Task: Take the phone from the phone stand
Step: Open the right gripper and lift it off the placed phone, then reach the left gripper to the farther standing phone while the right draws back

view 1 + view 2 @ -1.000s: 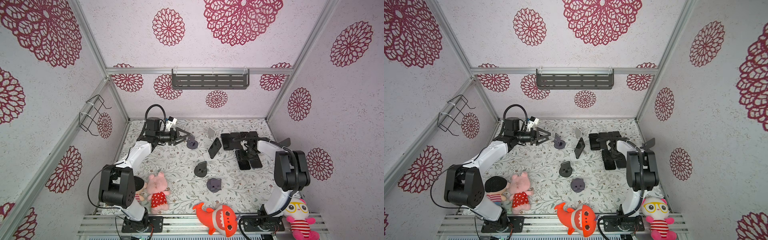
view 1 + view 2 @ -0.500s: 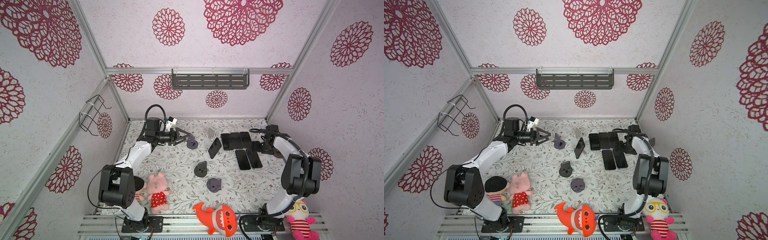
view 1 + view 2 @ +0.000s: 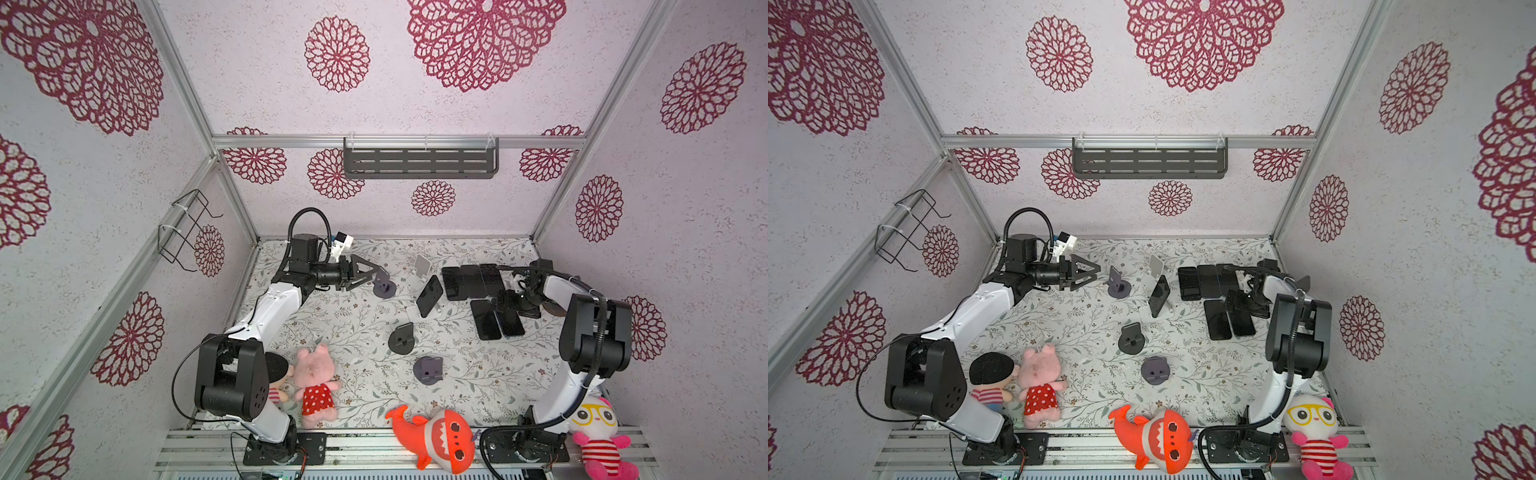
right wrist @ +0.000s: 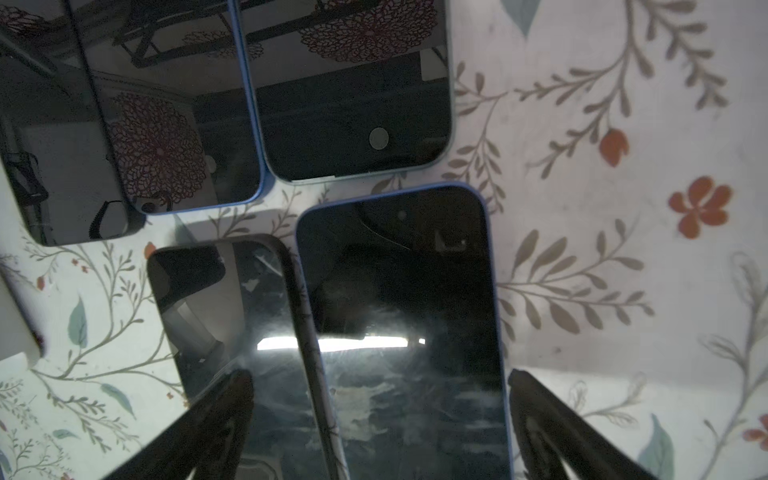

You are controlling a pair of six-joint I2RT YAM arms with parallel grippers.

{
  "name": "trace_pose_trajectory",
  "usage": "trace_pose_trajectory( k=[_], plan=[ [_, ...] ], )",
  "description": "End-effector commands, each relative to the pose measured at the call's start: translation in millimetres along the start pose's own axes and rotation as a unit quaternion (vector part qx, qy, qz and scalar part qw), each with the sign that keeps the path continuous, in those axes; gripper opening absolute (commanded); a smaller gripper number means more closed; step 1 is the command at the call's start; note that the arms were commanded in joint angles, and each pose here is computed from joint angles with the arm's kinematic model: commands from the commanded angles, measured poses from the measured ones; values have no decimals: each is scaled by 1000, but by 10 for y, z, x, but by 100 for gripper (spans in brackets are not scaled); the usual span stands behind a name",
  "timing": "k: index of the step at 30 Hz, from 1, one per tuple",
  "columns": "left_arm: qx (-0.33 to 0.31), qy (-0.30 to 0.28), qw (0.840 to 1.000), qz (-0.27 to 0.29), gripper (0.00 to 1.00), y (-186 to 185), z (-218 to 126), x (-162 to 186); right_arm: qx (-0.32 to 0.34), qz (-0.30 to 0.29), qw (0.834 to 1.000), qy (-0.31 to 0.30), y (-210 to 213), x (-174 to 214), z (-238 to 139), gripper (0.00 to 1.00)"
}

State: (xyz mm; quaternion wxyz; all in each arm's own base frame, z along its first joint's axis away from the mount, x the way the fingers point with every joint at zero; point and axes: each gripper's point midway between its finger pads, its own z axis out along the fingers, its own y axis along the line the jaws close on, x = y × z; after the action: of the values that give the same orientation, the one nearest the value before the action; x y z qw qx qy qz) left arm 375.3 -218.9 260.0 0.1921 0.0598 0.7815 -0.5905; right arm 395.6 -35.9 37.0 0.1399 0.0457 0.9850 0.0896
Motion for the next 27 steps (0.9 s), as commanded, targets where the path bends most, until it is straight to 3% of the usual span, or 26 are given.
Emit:
trace_pose_trajectory(
  k=[1, 4, 15, 21, 27],
  plan=[
    [3, -9, 1000, 23, 71, -103, -61, -29, -8, -14, 1000, 0, 25, -1, 35, 98],
    [3, -9, 1000, 24, 70, -108, -63, -31, -36, -11, 999, -1, 132, 14, 55, 98],
    [1, -8, 1000, 23, 70, -118, -69, -24, -37, -4, 999, -1, 159, 57, 12, 97],
    [-9, -8, 999, 36, 70, -121, -82, -16, -18, 15, 999, -31, 143, -107, -260, 99],
    [-65, -12, 993, 99, 70, -144, -85, 35, -15, 21, 997, -75, 225, -196, -709, 99]
  ],
)
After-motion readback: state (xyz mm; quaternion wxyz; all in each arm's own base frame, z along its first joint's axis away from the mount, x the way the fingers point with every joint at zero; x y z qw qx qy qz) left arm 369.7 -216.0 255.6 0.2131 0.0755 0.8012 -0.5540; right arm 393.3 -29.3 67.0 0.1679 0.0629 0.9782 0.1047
